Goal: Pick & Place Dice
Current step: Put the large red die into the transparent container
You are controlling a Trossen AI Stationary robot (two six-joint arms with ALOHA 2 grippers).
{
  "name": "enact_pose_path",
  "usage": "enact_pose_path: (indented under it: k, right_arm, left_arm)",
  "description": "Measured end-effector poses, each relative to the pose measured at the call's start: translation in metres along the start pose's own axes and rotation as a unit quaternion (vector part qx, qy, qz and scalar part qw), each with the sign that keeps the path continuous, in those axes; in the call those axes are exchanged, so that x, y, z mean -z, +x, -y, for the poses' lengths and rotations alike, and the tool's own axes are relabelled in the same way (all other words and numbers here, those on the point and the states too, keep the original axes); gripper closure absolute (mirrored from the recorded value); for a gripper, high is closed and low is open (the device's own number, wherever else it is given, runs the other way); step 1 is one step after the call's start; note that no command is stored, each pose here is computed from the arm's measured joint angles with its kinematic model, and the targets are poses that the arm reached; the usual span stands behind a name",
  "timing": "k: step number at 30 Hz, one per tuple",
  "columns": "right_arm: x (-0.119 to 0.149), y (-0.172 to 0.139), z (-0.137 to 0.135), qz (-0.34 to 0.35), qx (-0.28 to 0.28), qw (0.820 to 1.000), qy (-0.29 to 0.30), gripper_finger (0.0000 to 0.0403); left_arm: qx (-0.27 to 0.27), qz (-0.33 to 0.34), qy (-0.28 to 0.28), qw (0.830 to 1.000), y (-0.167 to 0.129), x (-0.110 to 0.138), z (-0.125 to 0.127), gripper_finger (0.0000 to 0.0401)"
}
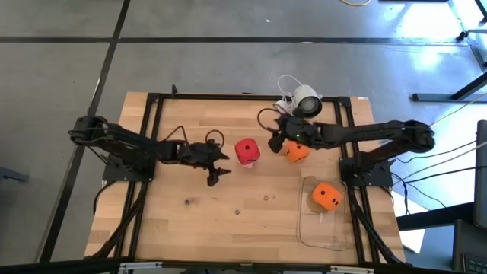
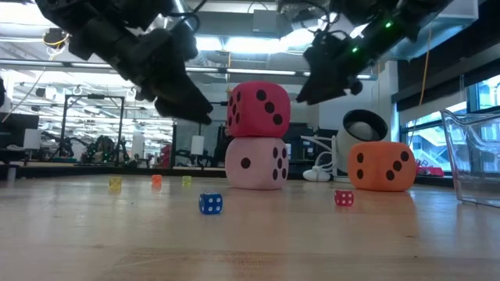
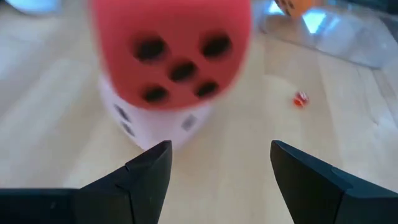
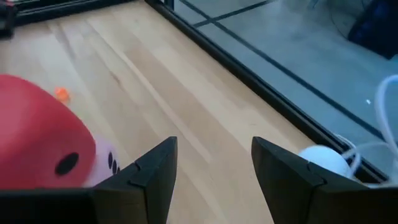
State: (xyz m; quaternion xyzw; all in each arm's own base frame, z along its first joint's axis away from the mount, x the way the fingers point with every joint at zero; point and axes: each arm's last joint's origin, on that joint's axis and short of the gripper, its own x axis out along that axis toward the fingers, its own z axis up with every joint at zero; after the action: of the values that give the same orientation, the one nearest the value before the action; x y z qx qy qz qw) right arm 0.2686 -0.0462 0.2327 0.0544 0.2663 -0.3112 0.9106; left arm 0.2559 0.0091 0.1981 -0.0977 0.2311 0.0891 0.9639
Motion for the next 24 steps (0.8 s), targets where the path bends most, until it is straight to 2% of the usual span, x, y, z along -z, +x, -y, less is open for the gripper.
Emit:
enact_pose_path:
  k: [4, 7, 13, 18, 21, 24]
  right_arm:
    - [-0.005, -0.021, 0.010, -0.002, -0.018, 1.000, 0.011, 0.0195]
    - [-0.011, -0.034, 0.012, 0.008, -0.071, 0.997, 0.021, 0.0195]
    - [-0.014, -0.040, 0.007, 0.003, -0.184, 0.983, 0.024, 0.0195]
    - [-0.011, -0.039, 0.005, -0.017, -0.217, 0.976, 0.025, 0.0195]
    - [-0.008, -0.040, 0.003, -0.050, -0.251, 0.965, 0.052, 0.0195]
    - [-0.003, -0.042, 0.000, -0.077, -0.254, 0.961, 0.077, 0.0195]
  left_arm:
    - [-0.027, 0.023, 0.025, 0.999, -0.020, -0.014, -0.017, 0.0134]
    - [-0.031, 0.051, 0.056, 0.997, -0.035, -0.025, -0.030, 0.0134]
    - [0.023, 0.114, 0.091, 0.989, -0.046, -0.042, -0.064, 0.0134]
    - [0.070, 0.101, 0.087, 0.989, -0.041, -0.037, -0.099, 0.0134]
    - [0.108, 0.094, 0.072, 0.987, -0.039, -0.032, -0.115, 0.0134]
    - [0.144, 0.084, 0.064, 0.984, -0.036, -0.025, -0.127, 0.0134]
